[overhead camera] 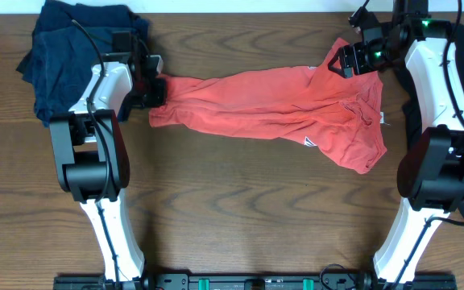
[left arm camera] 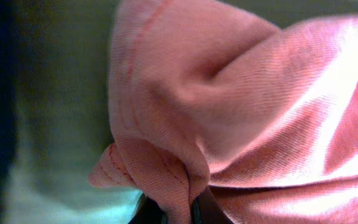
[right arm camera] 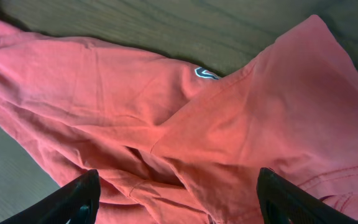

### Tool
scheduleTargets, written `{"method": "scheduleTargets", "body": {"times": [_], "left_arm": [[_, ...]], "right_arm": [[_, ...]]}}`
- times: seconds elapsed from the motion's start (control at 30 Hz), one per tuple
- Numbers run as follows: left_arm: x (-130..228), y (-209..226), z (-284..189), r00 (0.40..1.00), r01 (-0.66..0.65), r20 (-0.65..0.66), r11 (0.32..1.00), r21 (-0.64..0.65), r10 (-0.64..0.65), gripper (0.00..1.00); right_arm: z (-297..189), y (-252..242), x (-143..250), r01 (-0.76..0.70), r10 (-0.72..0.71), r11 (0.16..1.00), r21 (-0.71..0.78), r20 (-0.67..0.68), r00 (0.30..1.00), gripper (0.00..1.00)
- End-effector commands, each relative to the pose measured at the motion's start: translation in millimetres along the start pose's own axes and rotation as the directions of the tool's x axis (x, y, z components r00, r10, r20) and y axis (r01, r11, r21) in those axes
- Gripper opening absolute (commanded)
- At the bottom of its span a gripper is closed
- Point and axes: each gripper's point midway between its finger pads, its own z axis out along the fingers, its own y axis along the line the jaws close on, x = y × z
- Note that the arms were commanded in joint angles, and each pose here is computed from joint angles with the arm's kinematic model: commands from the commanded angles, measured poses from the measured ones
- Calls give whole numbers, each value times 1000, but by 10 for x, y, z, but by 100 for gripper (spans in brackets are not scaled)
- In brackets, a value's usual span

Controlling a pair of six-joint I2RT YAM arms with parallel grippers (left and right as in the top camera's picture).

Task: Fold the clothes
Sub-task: 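Hold the shirt's left end with the left gripper and tug it outward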

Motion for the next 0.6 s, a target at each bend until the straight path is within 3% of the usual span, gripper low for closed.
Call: {"method": "scheduleTargets", "body": {"times": [0.0,0.17,0.27,0.37,0.5,0.57], "left_arm": [[300,-67,29,995,31,-100,1000,1,-31,6],[328,-162,-411,996,36,-77,999,-7,-37,6],[309,-193,-633,999,28,-43,999,-19,-29,6],[293,-155,-828,1000,22,-10,998,-66,-23,6],[277,-90,-1050,999,23,32,991,-133,-19,6],[279,-50,-1118,999,23,42,986,-165,-16,6]], "right_arm": [[-46,59,-37,17,-17,1000,-5,8,1000,78],[-46,87,59,-11,10,1000,-15,-29,1000,77],[-18,85,137,-89,89,996,-13,-56,994,72],[38,64,270,-187,185,982,-12,-93,978,49],[152,56,437,-219,213,975,-35,-126,969,10],[221,40,500,-236,230,971,-33,-134,964,3]]}}
